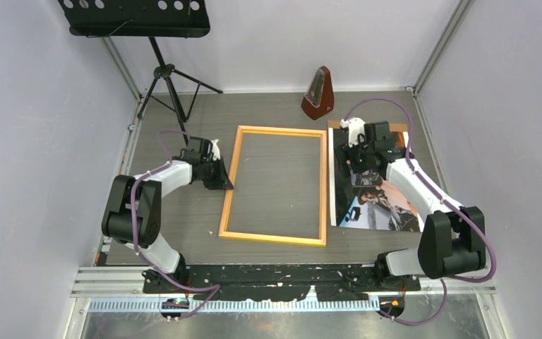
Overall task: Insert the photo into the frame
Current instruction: Adjust the photo frame at the center of the board.
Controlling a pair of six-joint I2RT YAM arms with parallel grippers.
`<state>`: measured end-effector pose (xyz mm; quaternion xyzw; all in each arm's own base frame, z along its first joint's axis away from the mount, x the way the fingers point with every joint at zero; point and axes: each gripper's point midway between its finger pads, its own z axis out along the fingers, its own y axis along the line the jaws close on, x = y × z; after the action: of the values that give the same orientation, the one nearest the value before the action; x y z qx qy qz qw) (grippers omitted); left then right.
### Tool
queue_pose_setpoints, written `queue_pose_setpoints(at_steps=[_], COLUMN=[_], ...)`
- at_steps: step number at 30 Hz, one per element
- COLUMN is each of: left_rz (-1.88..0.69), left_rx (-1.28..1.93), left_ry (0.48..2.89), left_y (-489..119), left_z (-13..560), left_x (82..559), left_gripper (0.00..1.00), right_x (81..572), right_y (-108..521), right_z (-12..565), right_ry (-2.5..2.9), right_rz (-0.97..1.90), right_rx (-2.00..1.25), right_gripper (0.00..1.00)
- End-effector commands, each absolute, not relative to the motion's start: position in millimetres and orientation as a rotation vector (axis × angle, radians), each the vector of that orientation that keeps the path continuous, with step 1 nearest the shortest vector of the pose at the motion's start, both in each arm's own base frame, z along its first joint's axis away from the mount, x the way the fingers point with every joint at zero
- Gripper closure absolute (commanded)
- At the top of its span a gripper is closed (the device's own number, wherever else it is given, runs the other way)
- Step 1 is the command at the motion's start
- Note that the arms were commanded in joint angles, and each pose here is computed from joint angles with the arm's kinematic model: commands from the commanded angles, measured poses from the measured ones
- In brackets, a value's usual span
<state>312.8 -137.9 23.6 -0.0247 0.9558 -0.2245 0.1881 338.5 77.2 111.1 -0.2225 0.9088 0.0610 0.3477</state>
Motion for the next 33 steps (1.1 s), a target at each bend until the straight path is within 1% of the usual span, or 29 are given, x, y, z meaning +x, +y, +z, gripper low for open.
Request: queue_pose_setpoints(at_steps=[1,10,17,18,20,25,27,30,31,32,33], left_rz=[-0.574,-0.54,-0.583,-0.595,-0.616,-0.611,-0.611,-0.627,-0.636,-0.643,-0.644], left_rx=[-0.206,-0.34,-0.324,-0.312,-0.286,-0.248,-0.235,-0.21,-0.197,-0.181,-0.165], left_ry=[2.779,2.698,2.705,2.705,2.7,2.676,2.673,2.657,2.641,2.628,2.615], left_y=[-120.5,-108.6,-112.3,-113.7,-116.7,-116.5,-116.8,-119.1,-120.3,-121.5,-122.3], left_z=[0.7,6.7,6.1,7.6,13.6,27.2,33.4,43.4,48.4,53.2,57.8], left_x=[286.1,281.8,286.8,288.9,293.3,299.6,302.2,304.8,306.6,307.9,309.3], left_gripper=[1.0,1.0,1.0,0.98,0.88,0.52,0.4,0.33,0.3,0.28,0.27], right_x=[341.6,335.3,336.9,337.0,336.3,330.4,326.0,319.0,315.6,312.9,309.5], right_y=[66.2,53.8,37.5,34.6,26.3,0.2,-13.5,-33.7,-37.3,-45.5,-47.9], right_z=[125.4,127.6,126.4,126.6,125.9,119.6,115.2,109.6,107.6,106.5,104.8], right_ry=[2.304,2.294,2.303,2.305,2.315,2.365,2.398,2.433,2.443,2.45,2.459], right_rz=[0.163,0.156,0.113,0.102,0.072,-0.023,-0.06,-0.094,-0.099,-0.11,-0.109], right_rx=[-0.505,-0.46,-0.405,-0.394,-0.369,-0.292,-0.247,-0.173,-0.169,-0.142,-0.149], right_gripper=[0.22,0.22,0.22,0.22,0.22,0.21,0.21,0.19,0.17,0.11,0.09])
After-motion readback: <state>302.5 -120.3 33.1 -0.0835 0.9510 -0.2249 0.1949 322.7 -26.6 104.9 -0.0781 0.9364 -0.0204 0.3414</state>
